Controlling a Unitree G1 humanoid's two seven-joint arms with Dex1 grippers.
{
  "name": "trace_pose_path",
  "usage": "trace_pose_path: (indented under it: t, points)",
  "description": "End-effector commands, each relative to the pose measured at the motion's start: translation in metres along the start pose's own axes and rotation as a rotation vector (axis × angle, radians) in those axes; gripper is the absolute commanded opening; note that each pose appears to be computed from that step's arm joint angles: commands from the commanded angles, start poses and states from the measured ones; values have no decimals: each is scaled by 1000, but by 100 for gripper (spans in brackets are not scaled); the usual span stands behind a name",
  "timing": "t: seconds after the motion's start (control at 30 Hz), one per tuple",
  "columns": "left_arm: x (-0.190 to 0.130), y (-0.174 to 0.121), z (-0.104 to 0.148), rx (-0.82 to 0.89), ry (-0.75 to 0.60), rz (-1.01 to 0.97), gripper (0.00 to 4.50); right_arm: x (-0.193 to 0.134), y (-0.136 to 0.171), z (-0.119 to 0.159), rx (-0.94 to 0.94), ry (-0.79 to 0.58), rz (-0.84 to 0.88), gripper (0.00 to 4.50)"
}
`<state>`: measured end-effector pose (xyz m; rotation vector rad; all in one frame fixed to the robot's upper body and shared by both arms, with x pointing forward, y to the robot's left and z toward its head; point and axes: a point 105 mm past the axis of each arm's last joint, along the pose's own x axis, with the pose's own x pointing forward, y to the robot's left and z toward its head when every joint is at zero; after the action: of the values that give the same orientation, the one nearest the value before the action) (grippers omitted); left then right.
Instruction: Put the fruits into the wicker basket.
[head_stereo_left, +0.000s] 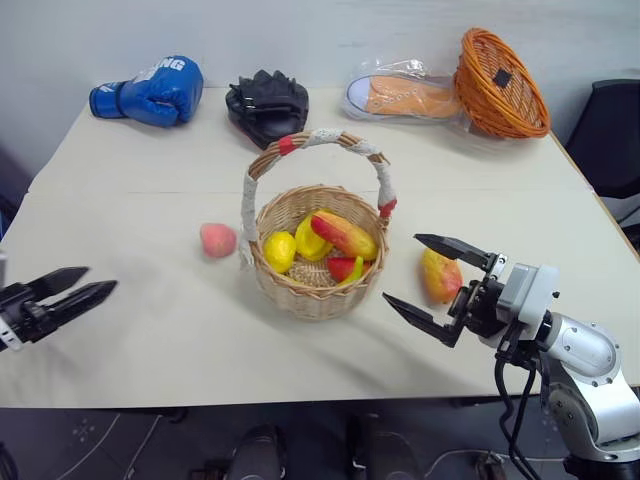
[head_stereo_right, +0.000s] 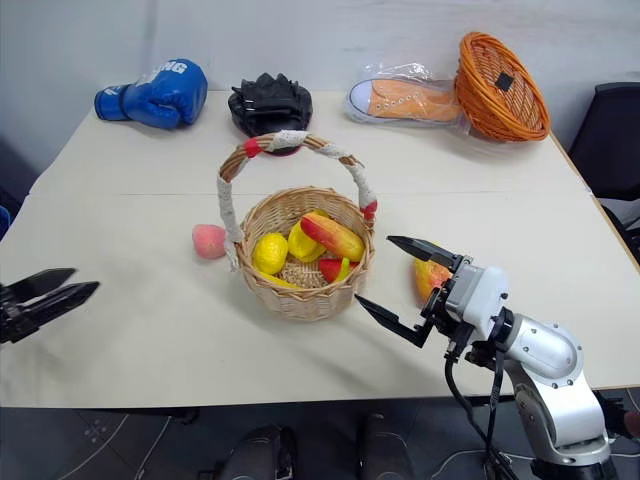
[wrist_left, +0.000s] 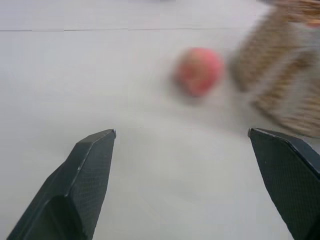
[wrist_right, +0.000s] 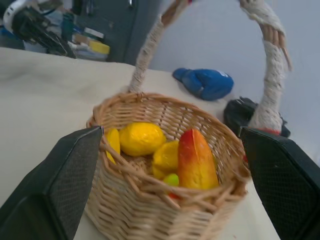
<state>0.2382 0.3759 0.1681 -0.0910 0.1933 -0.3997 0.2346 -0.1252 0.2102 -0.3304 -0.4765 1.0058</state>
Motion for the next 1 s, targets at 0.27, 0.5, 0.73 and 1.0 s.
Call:
trace_pose_path:
  t: [0.27,0.5,0.73,1.0]
  points:
    - [44,-33,5,294,-52,-107,445,3,0,14,-48,-54,20,450]
    - [123,-73,41,354,-180,-301,445,2,2,8,-61,-29,16,450]
    - [183,-85,26,455,-59,-424,445,2,2,7,-71,-14,-17,450]
    - [206,-75,7,511,102,-447,445,-3,1,9,-79,4,-49,450]
